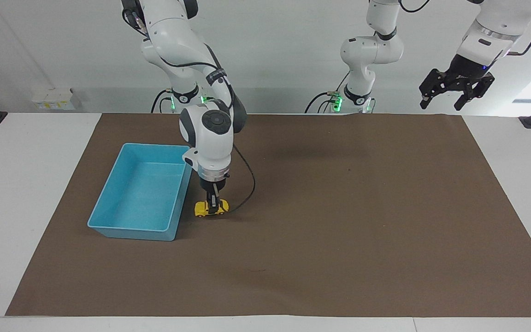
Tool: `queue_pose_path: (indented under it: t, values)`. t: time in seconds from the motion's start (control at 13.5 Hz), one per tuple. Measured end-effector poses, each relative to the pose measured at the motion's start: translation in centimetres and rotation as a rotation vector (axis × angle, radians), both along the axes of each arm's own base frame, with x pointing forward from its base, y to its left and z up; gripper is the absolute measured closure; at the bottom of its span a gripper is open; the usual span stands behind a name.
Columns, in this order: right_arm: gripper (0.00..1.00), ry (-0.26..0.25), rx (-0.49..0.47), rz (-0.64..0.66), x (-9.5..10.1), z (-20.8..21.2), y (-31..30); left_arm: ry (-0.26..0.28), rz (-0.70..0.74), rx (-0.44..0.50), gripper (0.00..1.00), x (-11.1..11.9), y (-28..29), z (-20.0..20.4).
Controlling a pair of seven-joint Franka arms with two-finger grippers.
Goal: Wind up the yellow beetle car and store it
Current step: 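Lift the car and carry it over the blue bin, then lower the held car into the blue bin with the right gripper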
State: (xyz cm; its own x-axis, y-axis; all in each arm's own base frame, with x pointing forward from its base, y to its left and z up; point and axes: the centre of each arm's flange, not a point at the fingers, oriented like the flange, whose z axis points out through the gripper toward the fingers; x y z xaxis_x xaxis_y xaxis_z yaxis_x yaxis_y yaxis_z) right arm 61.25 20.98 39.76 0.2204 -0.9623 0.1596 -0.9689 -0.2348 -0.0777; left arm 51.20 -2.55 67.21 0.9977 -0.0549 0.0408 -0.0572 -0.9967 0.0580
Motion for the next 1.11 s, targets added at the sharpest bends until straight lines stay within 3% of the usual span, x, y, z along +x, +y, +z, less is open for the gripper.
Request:
queue_pose_path:
  t: [0.37, 1.11]
  values:
    - [0.55, 0.050, -0.039, 0.159, -0.2, 5.3, -6.6, 0.003, 0.000, 0.000, 0.00, 0.0, 0.0, 0.0]
    - [0.55, 0.175, -0.063, 0.466, 0.8, 4.1, -22.3, 0.027, 0.003, 0.001, 0.00, -0.2, 0.2, -0.5]
